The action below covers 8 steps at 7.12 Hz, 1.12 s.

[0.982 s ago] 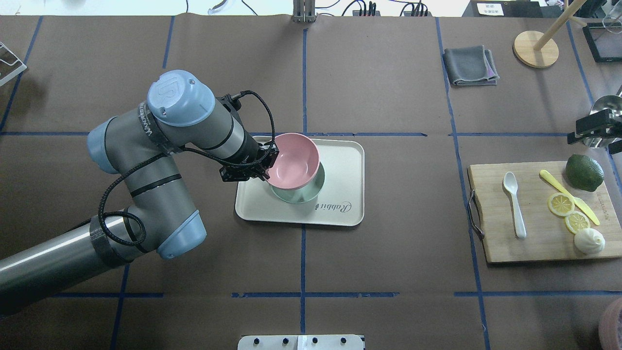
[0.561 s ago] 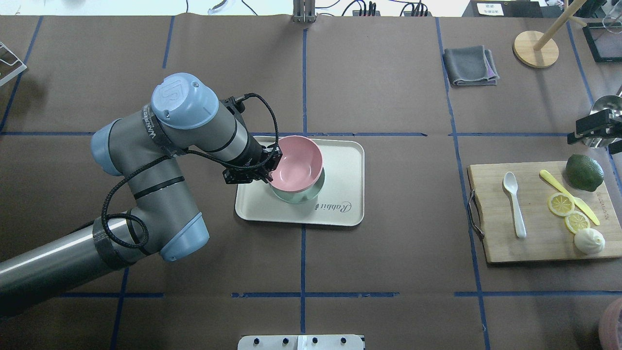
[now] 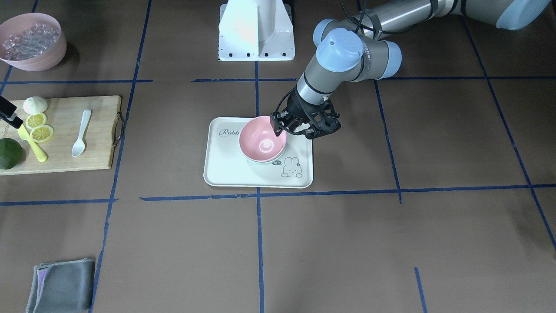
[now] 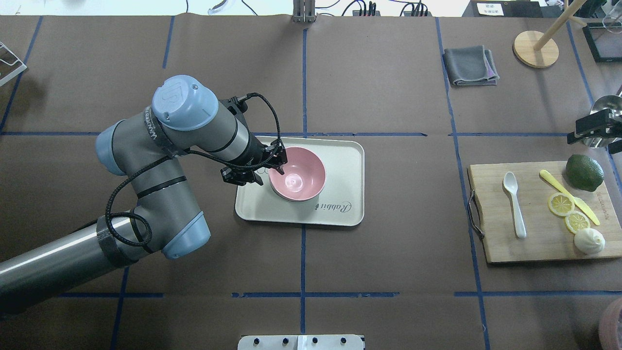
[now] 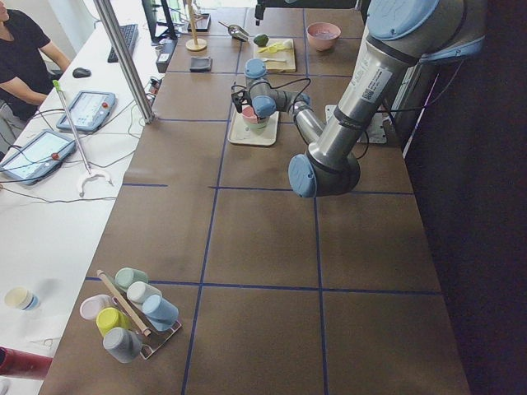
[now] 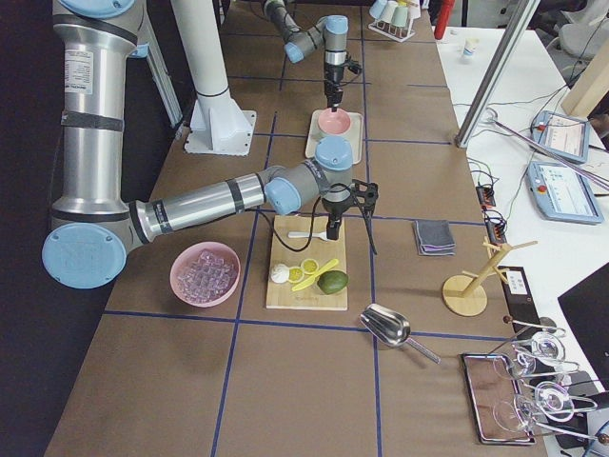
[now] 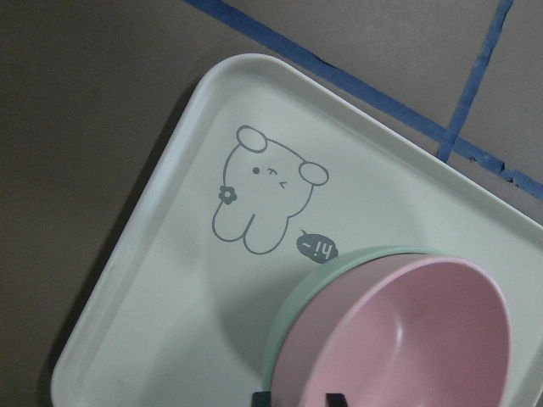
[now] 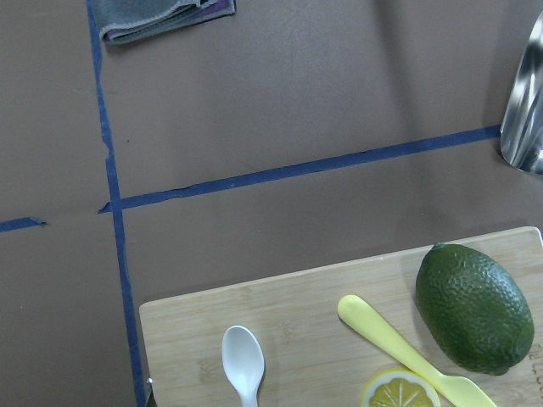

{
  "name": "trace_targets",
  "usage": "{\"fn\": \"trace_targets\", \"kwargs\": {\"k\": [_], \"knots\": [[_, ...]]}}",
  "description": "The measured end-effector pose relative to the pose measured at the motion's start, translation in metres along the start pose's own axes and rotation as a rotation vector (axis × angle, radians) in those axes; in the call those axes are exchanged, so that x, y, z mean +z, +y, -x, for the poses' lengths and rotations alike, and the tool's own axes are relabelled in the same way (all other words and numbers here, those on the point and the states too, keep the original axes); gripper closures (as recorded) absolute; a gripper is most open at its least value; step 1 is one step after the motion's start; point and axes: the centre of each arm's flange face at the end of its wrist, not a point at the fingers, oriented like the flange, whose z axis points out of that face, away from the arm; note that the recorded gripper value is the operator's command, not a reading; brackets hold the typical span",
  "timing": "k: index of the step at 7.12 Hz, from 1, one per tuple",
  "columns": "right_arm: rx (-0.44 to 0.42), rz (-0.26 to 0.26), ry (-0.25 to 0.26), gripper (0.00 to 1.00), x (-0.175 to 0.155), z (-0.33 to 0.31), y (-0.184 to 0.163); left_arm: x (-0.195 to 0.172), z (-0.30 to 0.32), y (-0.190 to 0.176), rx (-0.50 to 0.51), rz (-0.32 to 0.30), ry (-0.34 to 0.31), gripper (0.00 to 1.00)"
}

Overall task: Stack pink bowl on green and place spoon
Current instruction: 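Lower the pink bowl into the green bowl and open the left gripper, then raise the left gripper away while the right gripper moves over the white spoon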

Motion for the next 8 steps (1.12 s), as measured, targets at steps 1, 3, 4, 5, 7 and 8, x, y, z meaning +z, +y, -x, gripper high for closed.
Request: {"fn": "trace_targets", "kwargs": {"k": [1,3,4,5,7,8], "knots": [[0.000,0.000,0.000,0.00,0.000,0.000,0.000,-0.005,0.001,-0.006,-0.003,-0.007,0.004,0.00],[-0.002,0.003,0.025,0.00,0.013,0.008,0.006,-0.038,0.017,-0.033,-0.024,-0.006,-0.017,0.00],[-0.012,0.002,0.061,0.00,0.034,0.022,0.016,-0.077,0.025,-0.050,-0.007,0.005,-0.036,0.00],[-0.030,0.003,0.089,0.00,0.056,0.038,0.030,-0.115,0.035,-0.058,0.024,0.008,-0.057,0.00],[-0.058,0.017,0.141,0.00,0.099,0.060,0.061,-0.168,0.062,-0.064,0.102,-0.008,-0.106,0.00],[-0.066,0.025,0.159,0.01,0.117,0.072,0.075,-0.184,0.076,-0.067,0.134,-0.017,-0.123,0.00]]}}
